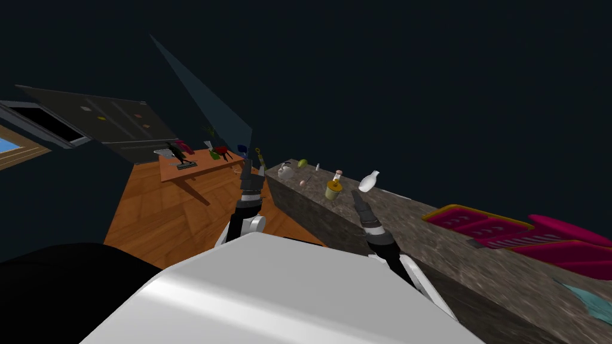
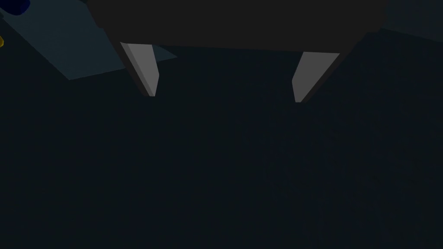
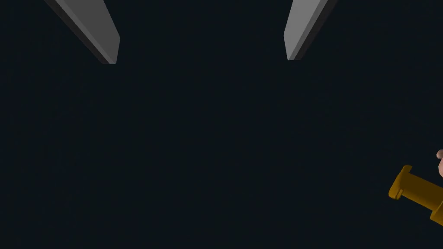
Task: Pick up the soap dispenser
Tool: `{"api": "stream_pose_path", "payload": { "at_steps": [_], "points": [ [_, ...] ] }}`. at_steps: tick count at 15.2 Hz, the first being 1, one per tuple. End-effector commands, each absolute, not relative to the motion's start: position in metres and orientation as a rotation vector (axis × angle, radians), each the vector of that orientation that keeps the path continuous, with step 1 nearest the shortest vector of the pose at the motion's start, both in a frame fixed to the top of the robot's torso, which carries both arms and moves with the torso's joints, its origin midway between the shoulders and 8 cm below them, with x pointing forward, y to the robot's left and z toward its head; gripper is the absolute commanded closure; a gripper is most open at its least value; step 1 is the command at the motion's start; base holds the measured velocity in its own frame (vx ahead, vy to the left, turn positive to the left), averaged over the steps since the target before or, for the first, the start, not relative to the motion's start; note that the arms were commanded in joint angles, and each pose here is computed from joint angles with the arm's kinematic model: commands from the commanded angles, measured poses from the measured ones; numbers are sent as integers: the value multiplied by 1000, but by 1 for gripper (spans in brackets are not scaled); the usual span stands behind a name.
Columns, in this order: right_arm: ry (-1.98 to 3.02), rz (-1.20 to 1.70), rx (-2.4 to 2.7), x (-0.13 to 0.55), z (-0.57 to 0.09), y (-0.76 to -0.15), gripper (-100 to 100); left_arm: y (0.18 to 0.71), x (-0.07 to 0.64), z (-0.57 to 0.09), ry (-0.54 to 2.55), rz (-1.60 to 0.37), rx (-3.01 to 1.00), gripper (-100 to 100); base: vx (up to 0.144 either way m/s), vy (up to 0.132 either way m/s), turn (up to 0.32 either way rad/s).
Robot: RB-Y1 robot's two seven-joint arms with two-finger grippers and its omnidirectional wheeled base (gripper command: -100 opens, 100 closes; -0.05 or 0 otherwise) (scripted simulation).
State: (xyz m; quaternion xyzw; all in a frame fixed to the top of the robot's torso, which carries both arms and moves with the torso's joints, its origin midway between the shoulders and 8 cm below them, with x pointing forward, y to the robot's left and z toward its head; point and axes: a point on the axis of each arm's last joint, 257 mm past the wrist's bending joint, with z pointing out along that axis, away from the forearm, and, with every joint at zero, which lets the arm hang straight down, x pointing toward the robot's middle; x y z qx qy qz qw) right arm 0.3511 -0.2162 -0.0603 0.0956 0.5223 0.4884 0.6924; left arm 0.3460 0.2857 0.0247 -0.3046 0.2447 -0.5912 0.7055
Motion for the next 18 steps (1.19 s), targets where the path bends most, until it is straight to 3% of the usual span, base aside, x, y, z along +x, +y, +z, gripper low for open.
{"api": "stream_pose_path", "payload": {
  "at_steps": [1,18],
  "points": [
    [1222,1056,152,351,-74,-216,-100,286,346,25,544,-1314,-677,0,0,50,75],
    [1542,825,-291,341,-151,-241,-100,286,346,25,544,-1314,-677,0,6,53,69]
  ]
}}
